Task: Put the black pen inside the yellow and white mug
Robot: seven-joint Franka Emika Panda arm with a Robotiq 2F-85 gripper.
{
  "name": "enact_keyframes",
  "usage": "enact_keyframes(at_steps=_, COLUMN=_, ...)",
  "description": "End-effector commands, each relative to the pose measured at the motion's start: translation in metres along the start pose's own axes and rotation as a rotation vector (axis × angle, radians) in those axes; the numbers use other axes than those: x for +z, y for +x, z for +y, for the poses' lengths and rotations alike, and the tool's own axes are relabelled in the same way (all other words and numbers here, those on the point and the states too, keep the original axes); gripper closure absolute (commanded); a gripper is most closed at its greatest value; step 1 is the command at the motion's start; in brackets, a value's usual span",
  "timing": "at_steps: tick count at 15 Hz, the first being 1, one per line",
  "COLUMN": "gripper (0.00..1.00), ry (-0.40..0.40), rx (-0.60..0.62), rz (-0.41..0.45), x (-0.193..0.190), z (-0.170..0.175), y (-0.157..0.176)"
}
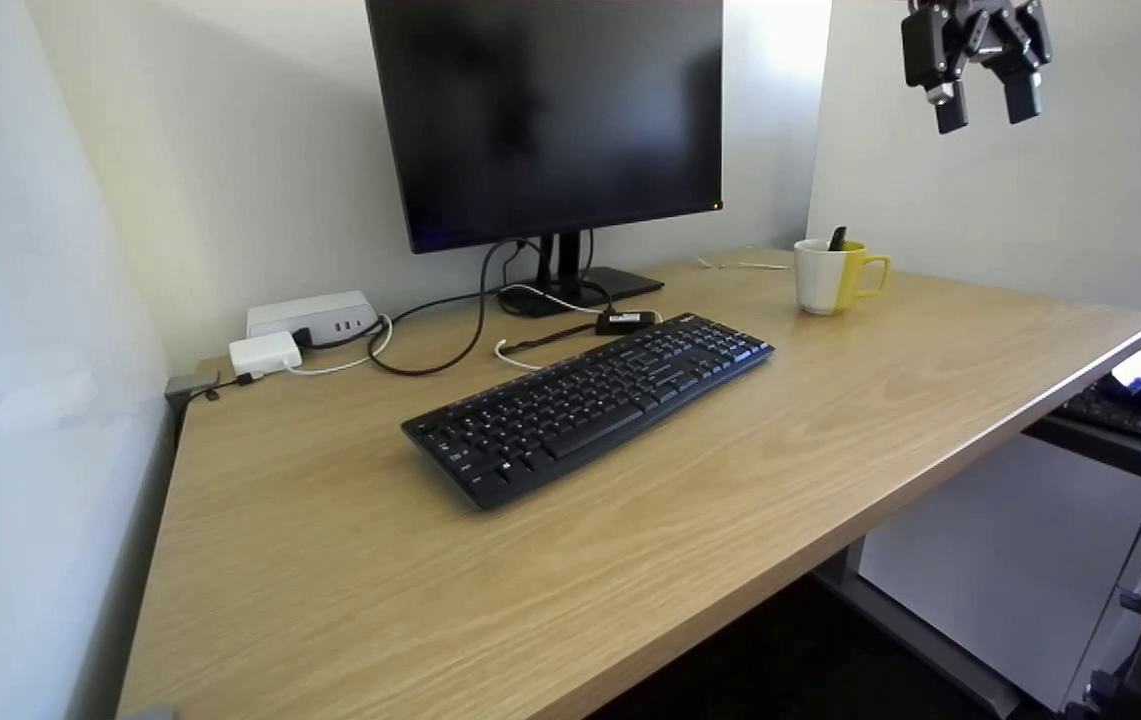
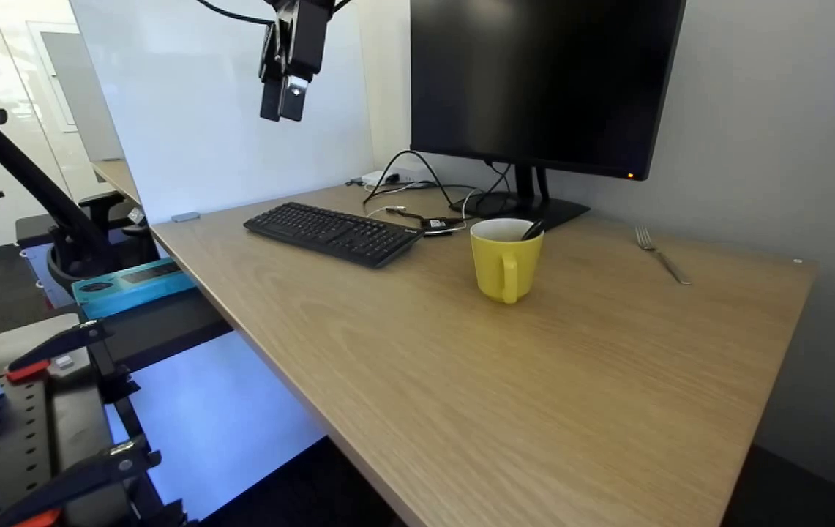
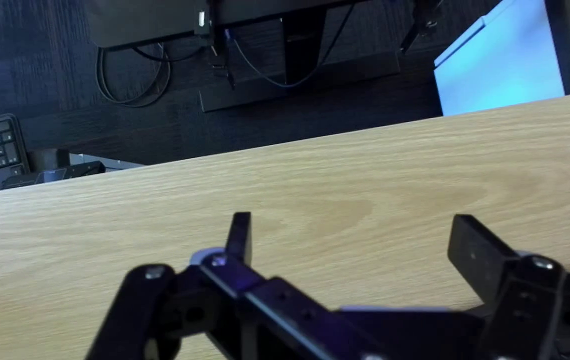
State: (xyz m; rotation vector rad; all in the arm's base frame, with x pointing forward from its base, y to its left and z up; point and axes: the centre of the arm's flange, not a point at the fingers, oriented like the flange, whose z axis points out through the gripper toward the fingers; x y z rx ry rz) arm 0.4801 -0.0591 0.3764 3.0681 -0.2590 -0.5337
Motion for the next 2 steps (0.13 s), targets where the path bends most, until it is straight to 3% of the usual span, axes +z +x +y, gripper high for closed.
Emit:
enact_keyframes(at_steps=1, gripper=0.0, ry=0.0, rx=-0.001, rz=-0.001, x=0.0006, z=-0.0004, y=-0.0002)
enact_keyframes(at_steps=2, gripper=0.0, ry=0.0, rx=-0.001, rz=-0.002, x=0.0008, z=-0.0004, y=-0.0002)
